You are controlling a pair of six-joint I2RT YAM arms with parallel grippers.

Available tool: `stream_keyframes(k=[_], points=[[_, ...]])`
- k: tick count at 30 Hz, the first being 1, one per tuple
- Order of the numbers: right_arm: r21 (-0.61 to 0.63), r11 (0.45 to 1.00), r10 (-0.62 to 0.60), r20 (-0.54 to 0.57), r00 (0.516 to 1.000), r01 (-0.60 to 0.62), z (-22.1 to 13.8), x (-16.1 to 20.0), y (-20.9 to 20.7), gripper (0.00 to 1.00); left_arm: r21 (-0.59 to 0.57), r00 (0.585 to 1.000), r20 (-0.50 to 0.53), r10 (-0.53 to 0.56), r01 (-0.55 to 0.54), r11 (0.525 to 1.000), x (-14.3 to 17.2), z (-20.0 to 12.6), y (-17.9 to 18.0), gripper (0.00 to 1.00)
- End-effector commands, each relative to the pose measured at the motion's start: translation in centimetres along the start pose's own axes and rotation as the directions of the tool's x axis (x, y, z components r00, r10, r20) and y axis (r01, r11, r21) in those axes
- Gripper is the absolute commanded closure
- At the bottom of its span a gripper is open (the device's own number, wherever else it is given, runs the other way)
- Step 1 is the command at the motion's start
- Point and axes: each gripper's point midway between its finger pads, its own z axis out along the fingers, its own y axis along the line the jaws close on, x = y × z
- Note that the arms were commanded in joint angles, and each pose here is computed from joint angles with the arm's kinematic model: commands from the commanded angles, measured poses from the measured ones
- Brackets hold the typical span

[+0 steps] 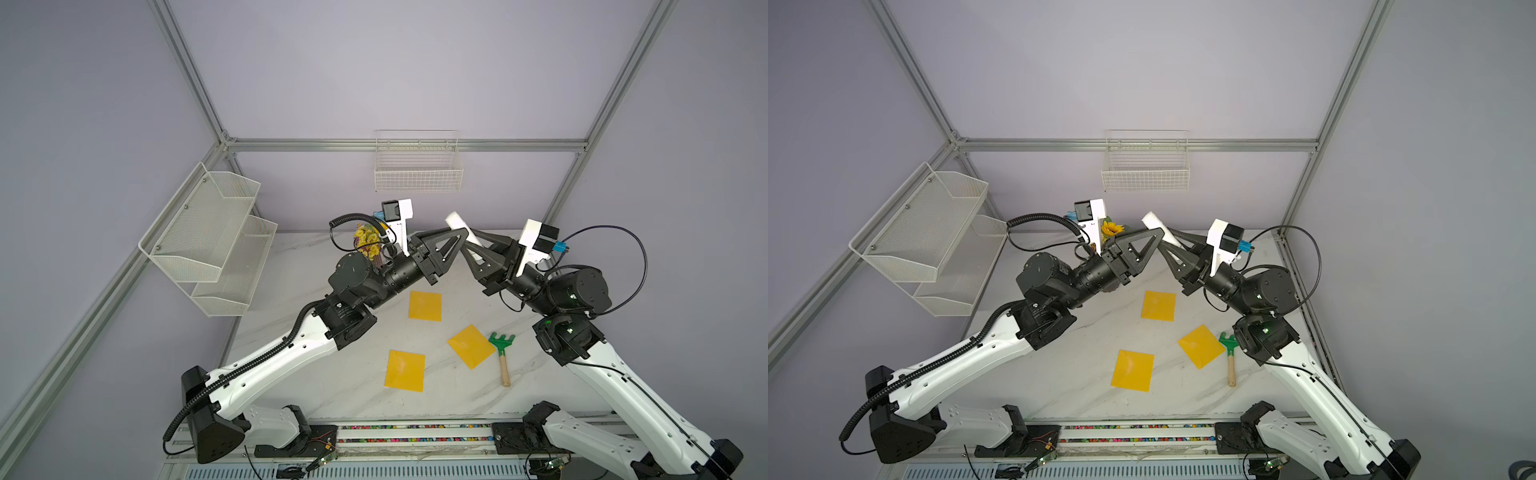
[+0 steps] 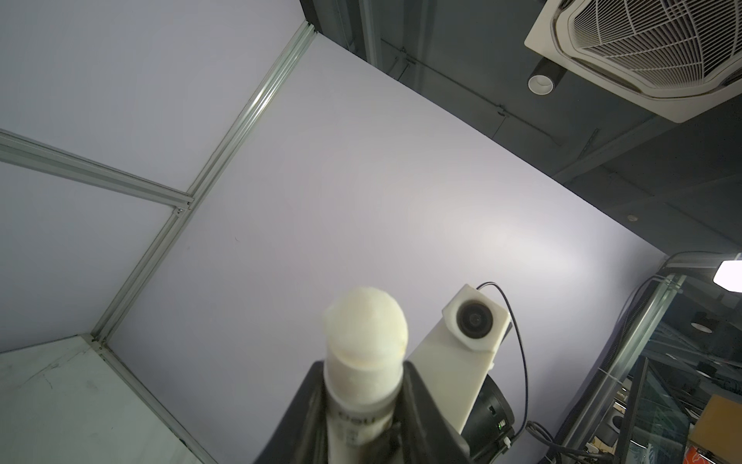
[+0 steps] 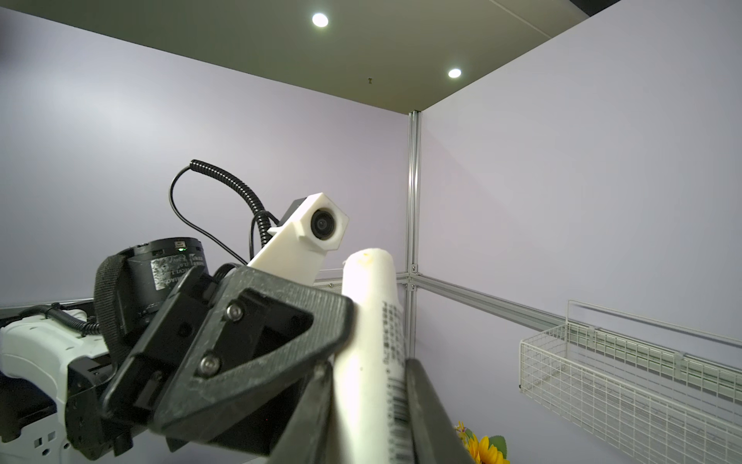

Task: Seal the envelope with a glue stick
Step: Screw the glue stick.

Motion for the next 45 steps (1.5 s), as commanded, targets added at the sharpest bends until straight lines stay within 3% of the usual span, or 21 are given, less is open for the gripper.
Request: stream_keyframes(k=[1, 9, 17, 19, 21, 27, 32, 33, 36, 45], points=[[-0.046, 0.998, -0.034, 0.0, 0.999, 0.034, -0.3, -0.4, 1.3, 1.0, -0.017, 1.0, -0.007, -0.017, 0.017, 1.0, -0.1, 0.2, 0.0, 0.68], [-0.046, 0.998, -0.045, -0.007, 0.999, 0.044, -0.4, -0.3, 1.3, 1.0, -0.051, 0.999, -0.011, -0.039, 0.038, 0.998, 0.3, 0.2, 0.9, 0.72], [-0.012, 0.999, -0.038, -0.029, 0.999, 0.038, -1.2, 0.0, 1.2, 1.0, -0.039, 0.999, 0.016, -0.027, 0.028, 0.999, -0.4, -0.3, 0.7, 0.9], [-0.001, 1.0, -0.024, -0.027, 0.999, 0.024, -1.6, -0.1, 1.2, 0.76, -0.022, 0.999, 0.025, -0.021, 0.021, 1.0, -0.8, -0.6, 0.3, 0.93], [0.008, 1.0, -0.013, -0.02, 1.0, 0.013, -2.1, 0.0, 1.3, 0.64, -0.028, 1.0, 0.032, 0.002, -0.001, 1.0, -1.3, -0.9, 0.0, 0.93], [0.031, 1.0, -0.002, -0.015, 1.0, 0.003, -3.0, -0.3, 1.4, 0.66, -0.042, 0.999, 0.039, 0.011, -0.01, 0.999, -1.6, -1.4, 0.0, 0.93], [0.029, 1.0, 0.007, -0.024, 1.0, -0.007, -2.7, -0.2, 1.2, 0.82, -0.024, 0.999, 0.039, -0.008, 0.009, 1.0, -1.5, -1.2, -0.1, 0.93], [0.028, 1.0, 0.011, -0.025, 1.0, -0.01, -2.5, -0.1, 1.2, 0.82, -0.017, 0.999, 0.035, -0.008, 0.009, 1.0, -1.4, -1.1, -0.3, 0.93], [0.022, 1.0, 0.018, -0.034, 0.999, -0.017, -2.2, 0.1, 1.1, 0.69, -0.013, 0.999, 0.04, -0.016, 0.016, 1.0, -1.4, -1.1, -0.2, 0.93], [0.015, 0.999, 0.031, -0.035, 0.999, -0.031, -2.0, 0.0, 1.2, 0.64, -0.014, 0.999, 0.047, -0.013, 0.014, 1.0, -1.6, -1.1, -0.3, 0.92]])
